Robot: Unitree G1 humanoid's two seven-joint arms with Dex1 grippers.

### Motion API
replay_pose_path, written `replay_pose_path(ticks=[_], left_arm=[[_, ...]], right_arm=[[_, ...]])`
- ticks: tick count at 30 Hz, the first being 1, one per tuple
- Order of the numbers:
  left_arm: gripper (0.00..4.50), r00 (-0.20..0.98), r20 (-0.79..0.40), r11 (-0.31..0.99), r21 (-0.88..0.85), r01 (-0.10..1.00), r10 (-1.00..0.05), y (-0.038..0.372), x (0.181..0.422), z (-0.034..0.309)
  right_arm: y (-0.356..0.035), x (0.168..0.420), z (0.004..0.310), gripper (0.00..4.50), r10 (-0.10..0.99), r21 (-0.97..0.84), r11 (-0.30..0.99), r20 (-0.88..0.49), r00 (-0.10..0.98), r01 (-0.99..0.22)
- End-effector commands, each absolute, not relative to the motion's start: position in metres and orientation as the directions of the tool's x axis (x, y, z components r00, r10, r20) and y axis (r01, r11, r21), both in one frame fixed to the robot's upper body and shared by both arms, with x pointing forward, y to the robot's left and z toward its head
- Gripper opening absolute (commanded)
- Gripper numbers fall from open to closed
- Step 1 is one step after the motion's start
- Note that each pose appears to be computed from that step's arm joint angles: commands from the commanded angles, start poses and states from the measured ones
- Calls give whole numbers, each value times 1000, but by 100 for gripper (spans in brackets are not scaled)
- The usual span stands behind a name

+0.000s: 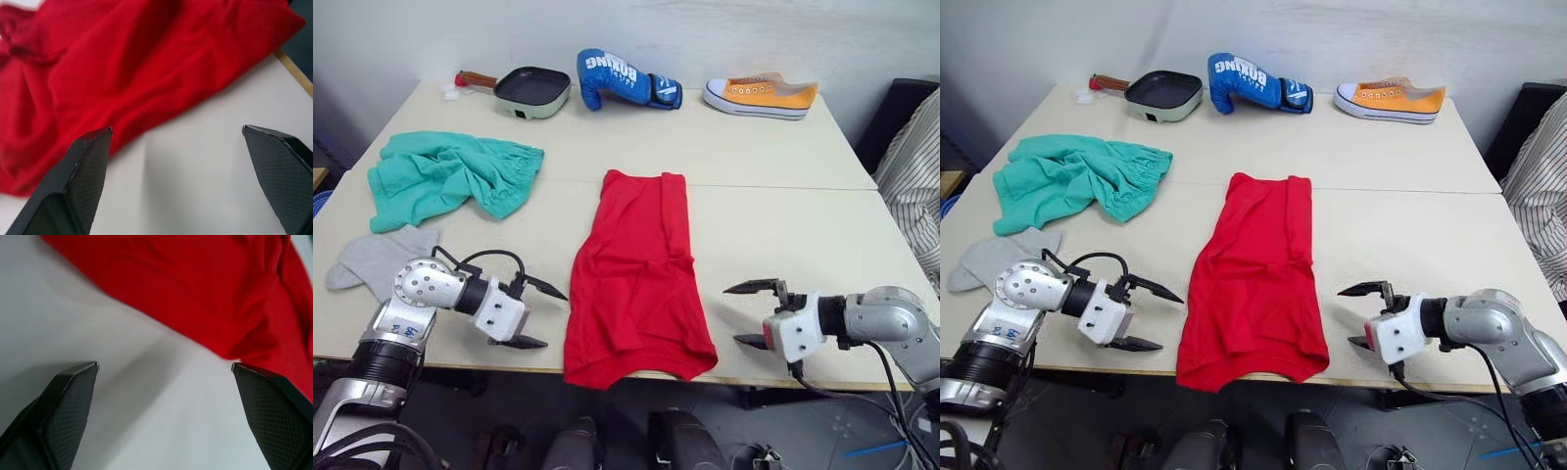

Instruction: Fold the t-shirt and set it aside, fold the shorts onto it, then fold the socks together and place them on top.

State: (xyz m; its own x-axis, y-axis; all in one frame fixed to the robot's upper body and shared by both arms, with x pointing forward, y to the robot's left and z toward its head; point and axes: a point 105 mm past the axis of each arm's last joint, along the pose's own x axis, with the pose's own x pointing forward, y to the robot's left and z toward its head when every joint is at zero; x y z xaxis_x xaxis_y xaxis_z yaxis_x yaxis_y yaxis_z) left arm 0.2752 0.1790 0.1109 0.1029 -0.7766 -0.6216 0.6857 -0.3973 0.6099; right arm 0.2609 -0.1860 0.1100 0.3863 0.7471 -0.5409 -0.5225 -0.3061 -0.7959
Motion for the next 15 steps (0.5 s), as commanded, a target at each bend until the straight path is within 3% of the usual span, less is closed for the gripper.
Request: replay_pose_path(ticks=[1,6,7,9,15], left_arm=[[447,89,-618,-437,644,628,-781,170,273,102],[447,74,-594,-430,658,619,-801,155,277,97],[429,66,-591,-430,655,622,-804,152,276,95],[381,54,-591,-433,647,627,-805,151,274,93],[187,49,-574,-401,628,667,-817,151,273,92]], right_arm=[[-173,247,89,445,779,-797,-373,-547,306,-475],[-148,245,86,445,836,-823,-298,-470,283,-484],[-143,244,85,429,849,-824,-271,-448,281,-497],[-136,244,85,381,861,-823,-234,-423,282,-518],[-126,243,95,169,885,-811,-138,-359,296,-568]])
